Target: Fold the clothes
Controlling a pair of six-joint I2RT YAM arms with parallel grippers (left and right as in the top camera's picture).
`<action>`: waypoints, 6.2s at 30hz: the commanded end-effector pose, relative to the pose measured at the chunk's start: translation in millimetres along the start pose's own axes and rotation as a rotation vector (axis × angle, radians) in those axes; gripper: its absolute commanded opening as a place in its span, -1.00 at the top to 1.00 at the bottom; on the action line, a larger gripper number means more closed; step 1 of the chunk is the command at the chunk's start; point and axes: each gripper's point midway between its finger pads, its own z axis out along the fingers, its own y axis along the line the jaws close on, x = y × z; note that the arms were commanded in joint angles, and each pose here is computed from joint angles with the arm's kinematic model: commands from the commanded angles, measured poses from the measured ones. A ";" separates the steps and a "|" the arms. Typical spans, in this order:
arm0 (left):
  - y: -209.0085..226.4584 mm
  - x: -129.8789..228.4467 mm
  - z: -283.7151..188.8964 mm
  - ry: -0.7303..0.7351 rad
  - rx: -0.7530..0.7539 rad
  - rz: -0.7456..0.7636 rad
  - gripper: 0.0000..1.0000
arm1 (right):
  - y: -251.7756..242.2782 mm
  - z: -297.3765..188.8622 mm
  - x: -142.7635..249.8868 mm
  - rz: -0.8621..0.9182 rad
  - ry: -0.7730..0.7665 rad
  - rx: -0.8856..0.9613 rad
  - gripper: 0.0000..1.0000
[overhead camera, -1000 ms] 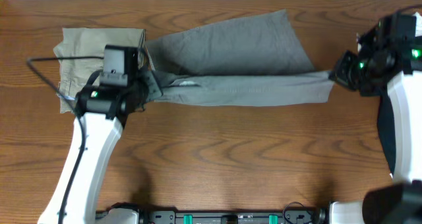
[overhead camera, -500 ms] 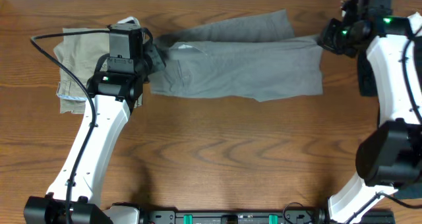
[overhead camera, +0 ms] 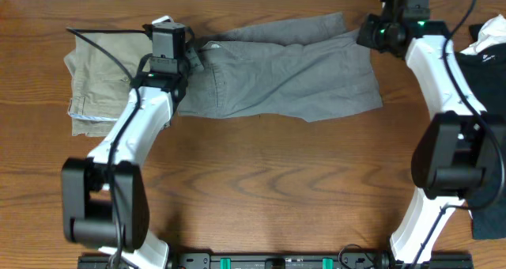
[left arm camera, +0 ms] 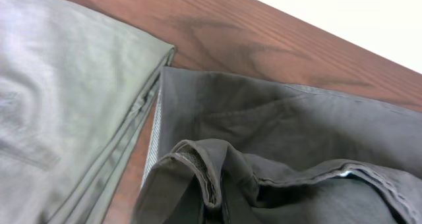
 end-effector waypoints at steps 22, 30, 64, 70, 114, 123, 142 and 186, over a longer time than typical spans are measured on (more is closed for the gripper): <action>-35.6 -86.8 -15.4 -0.346 0.115 0.122 0.22 | 13.8 70.8 -65.0 -0.142 -0.347 -0.089 -0.60; -29.3 -70.8 -68.0 -0.215 0.115 0.147 0.38 | 47.4 26.4 -82.2 -0.293 -0.392 -0.201 -0.52; -36.5 101.2 78.0 0.298 0.319 0.169 0.88 | 61.9 133.9 83.4 -0.467 0.097 -0.199 0.97; -37.8 106.7 105.3 0.244 0.341 0.173 0.88 | 65.2 160.9 67.5 -0.418 -0.025 -0.222 0.97; -72.8 -17.2 82.2 -0.196 0.358 0.251 0.81 | 74.1 153.7 -14.7 -0.457 -0.413 -0.111 0.98; -68.0 -5.4 90.3 -0.164 0.343 0.281 0.81 | 48.9 201.7 34.7 -0.449 -0.296 -0.089 0.98; -50.6 18.1 11.2 0.115 0.256 0.291 0.88 | 1.3 66.3 55.8 -0.390 0.151 0.132 0.98; -20.1 190.6 16.3 0.645 0.029 0.452 0.88 | -21.7 20.5 125.2 -0.350 0.323 0.071 0.74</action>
